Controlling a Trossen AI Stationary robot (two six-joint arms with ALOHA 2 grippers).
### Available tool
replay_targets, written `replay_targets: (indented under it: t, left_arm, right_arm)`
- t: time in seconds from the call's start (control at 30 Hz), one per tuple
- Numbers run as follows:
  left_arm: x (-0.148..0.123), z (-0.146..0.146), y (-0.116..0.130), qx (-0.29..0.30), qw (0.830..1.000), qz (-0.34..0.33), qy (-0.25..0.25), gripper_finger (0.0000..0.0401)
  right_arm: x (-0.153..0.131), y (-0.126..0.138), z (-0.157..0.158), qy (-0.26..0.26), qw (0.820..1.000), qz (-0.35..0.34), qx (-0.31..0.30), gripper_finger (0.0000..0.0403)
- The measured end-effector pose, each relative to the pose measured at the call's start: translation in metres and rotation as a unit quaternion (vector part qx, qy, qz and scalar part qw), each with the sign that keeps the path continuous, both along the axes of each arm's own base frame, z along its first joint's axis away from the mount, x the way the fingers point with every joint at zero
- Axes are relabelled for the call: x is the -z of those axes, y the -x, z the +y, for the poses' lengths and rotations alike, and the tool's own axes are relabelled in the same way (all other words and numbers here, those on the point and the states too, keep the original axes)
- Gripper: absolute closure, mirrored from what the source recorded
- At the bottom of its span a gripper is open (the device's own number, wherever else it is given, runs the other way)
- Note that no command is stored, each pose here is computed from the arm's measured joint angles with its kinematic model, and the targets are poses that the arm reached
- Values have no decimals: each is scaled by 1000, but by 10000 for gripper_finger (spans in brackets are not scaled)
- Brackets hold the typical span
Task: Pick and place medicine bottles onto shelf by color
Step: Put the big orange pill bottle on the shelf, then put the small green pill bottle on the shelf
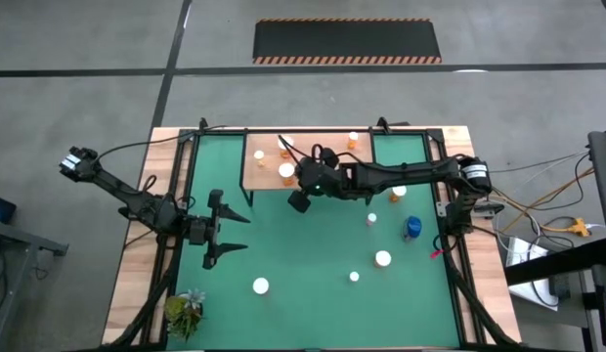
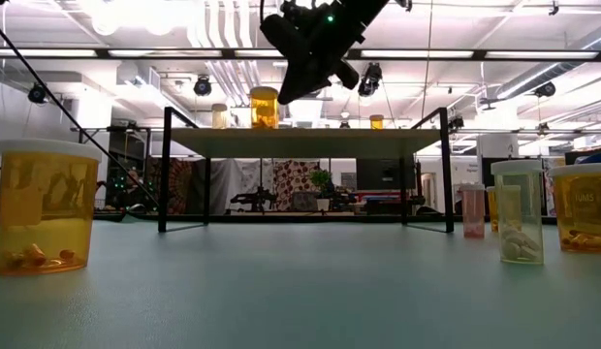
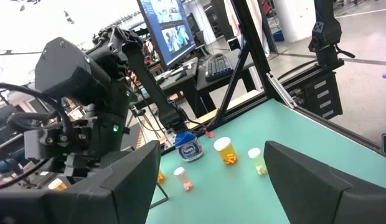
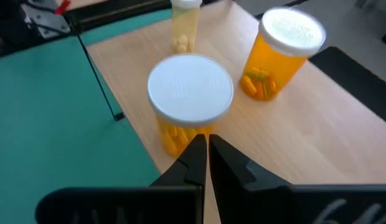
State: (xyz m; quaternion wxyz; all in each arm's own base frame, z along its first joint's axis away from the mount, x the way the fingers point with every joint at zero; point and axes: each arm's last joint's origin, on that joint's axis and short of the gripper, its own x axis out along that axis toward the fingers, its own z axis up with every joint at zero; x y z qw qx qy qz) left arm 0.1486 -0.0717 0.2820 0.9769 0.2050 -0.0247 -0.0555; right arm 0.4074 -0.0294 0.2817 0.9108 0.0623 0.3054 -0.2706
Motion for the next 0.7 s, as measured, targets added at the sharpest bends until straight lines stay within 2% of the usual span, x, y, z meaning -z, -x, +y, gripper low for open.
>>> replay_targets:
  t: [0.47, 0.7]
  left_arm:
    - [0, 0, 0, 0, 1000, 0, 0, 131]
    - [0, 0, 0, 0, 1000, 0, 1, 131]
  right_arm:
    - [-9, 5, 3, 8, 1000, -3, -7, 394]
    - [-20, 21, 42, 17, 997, 33, -64, 394]
